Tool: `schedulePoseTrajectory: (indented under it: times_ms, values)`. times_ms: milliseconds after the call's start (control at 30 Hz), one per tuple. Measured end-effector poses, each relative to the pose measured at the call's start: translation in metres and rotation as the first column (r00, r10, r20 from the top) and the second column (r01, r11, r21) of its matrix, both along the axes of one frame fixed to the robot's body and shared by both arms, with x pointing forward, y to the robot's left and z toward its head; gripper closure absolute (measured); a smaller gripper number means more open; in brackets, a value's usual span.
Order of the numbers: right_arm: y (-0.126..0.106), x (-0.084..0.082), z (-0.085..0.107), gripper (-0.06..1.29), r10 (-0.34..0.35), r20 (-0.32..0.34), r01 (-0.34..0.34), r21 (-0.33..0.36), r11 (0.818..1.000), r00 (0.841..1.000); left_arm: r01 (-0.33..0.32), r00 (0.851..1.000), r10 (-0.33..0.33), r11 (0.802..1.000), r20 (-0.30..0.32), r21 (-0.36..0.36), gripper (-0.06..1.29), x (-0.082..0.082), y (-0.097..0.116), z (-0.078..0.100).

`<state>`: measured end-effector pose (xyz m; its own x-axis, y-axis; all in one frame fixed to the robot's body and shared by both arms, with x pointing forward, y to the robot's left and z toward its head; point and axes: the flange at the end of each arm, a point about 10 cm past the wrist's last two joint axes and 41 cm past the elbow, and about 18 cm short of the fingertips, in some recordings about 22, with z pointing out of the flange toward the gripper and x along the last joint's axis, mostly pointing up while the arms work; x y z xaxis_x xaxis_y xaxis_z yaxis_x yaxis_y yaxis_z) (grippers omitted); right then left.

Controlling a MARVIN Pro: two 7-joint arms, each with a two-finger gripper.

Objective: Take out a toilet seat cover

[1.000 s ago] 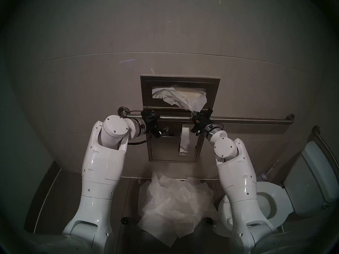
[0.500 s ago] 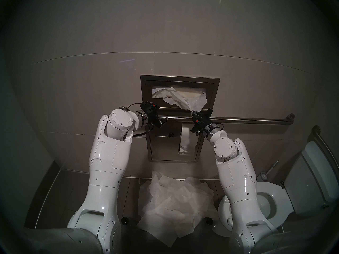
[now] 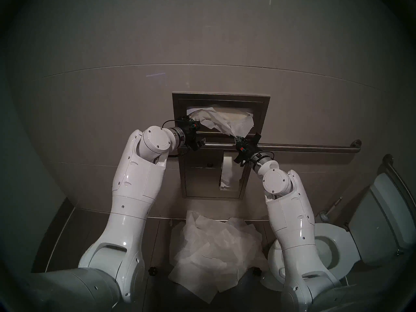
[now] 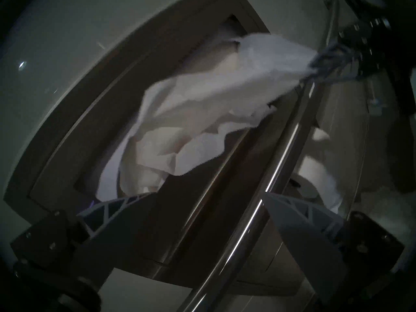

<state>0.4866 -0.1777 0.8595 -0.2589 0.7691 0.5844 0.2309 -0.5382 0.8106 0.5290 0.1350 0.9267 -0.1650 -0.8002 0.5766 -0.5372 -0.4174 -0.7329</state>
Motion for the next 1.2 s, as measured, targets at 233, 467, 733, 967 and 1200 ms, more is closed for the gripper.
schedulePoseTrajectory:
  times_ms: [233, 467, 733, 967, 1200]
  values:
    - [0.000, 0.000, 0.000, 1.27, -0.001, 0.001, 0.001, -0.005, 1.000, 1.000, 0.017, 1.000, -0.020, 0.990, 0.018, 0.140, -0.03, 0.013, 0.006, -0.019]
    - [0.000, 0.000, 0.000, 1.27, -0.001, 0.001, 0.001, -0.006, 1.000, 1.000, 0.020, 0.995, -0.037, 0.985, 0.096, 0.170, -0.03, 0.021, 0.006, 0.002]
    - [0.000, 0.000, 0.000, 1.27, -0.002, 0.001, 0.002, -0.008, 1.000, 1.000, 0.052, 0.978, -0.087, 0.982, 0.189, 0.183, -0.03, 0.021, -0.007, 0.031]
    - [0.000, 0.000, 0.000, 1.27, -0.004, 0.003, 0.004, -0.009, 1.000, 1.000, 0.088, 0.968, -0.135, 0.972, 0.212, 0.216, -0.03, 0.022, -0.018, 0.033]
    - [0.000, 0.000, 0.001, 1.27, -0.005, 0.004, 0.005, -0.010, 1.000, 1.000, 0.105, 0.970, -0.157, 0.959, 0.186, 0.263, -0.03, 0.029, -0.018, 0.018]
